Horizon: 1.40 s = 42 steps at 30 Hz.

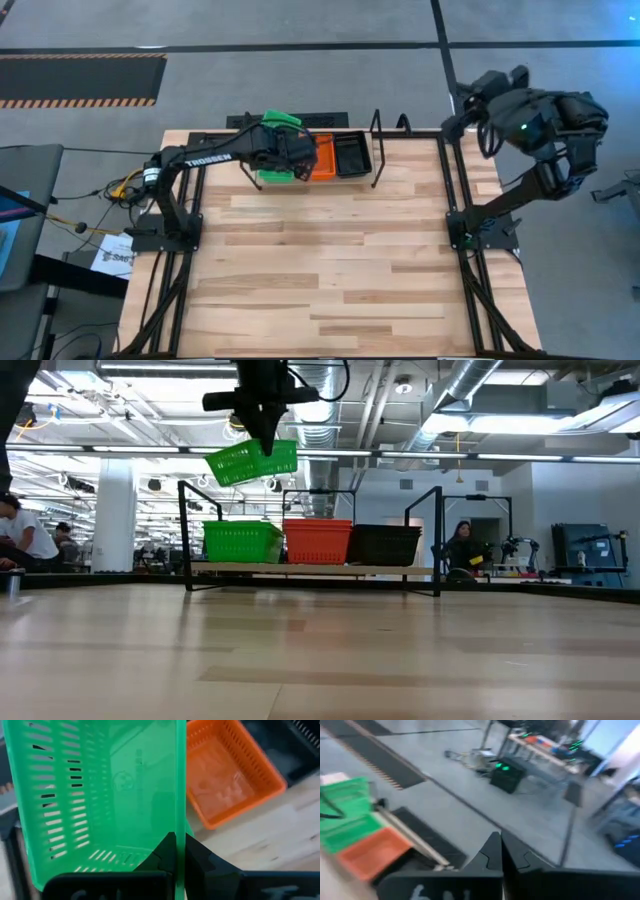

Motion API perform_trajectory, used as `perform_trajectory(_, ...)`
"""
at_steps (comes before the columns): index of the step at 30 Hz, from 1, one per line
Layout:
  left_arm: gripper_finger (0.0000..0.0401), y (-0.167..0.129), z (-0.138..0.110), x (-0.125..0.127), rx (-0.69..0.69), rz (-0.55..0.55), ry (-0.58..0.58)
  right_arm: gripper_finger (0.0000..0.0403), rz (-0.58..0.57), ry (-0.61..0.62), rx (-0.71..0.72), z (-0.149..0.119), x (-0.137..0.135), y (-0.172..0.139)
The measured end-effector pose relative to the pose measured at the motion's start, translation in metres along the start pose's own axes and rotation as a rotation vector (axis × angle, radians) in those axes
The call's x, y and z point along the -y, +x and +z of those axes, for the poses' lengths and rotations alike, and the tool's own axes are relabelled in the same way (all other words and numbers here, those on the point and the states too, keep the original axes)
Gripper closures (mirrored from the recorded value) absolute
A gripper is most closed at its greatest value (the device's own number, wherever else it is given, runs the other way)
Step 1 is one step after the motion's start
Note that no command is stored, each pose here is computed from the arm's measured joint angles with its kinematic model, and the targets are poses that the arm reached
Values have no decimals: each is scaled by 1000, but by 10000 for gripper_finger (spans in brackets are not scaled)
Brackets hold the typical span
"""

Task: Stack baskets on shelf by color
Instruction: Stack the green bin on top of the green bin on the shelf

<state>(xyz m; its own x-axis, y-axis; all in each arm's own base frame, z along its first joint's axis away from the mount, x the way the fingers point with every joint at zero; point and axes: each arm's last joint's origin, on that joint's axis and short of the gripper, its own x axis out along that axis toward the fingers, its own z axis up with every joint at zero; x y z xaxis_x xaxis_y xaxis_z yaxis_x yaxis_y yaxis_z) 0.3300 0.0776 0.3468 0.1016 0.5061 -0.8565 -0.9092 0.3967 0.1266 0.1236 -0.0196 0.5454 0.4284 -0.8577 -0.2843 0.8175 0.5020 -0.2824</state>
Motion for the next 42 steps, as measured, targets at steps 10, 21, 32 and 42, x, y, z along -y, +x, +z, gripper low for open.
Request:
perform_trajectory(10,401,18,10,17,53,-39,-286,400,-321,-164,-68,-2,36,11)
perform_trajectory(21,401,74,3,42,-129,46,-346,401,-482,-143,-119,-14,76,-6)
perform_trajectory(32,401,79,18,30,-140,61,-365,401,-461,-84,-72,-26,96,-32)
perform_trajectory(42,401,62,26,20,-141,104,-364,401,-456,-92,-82,-37,98,-36)
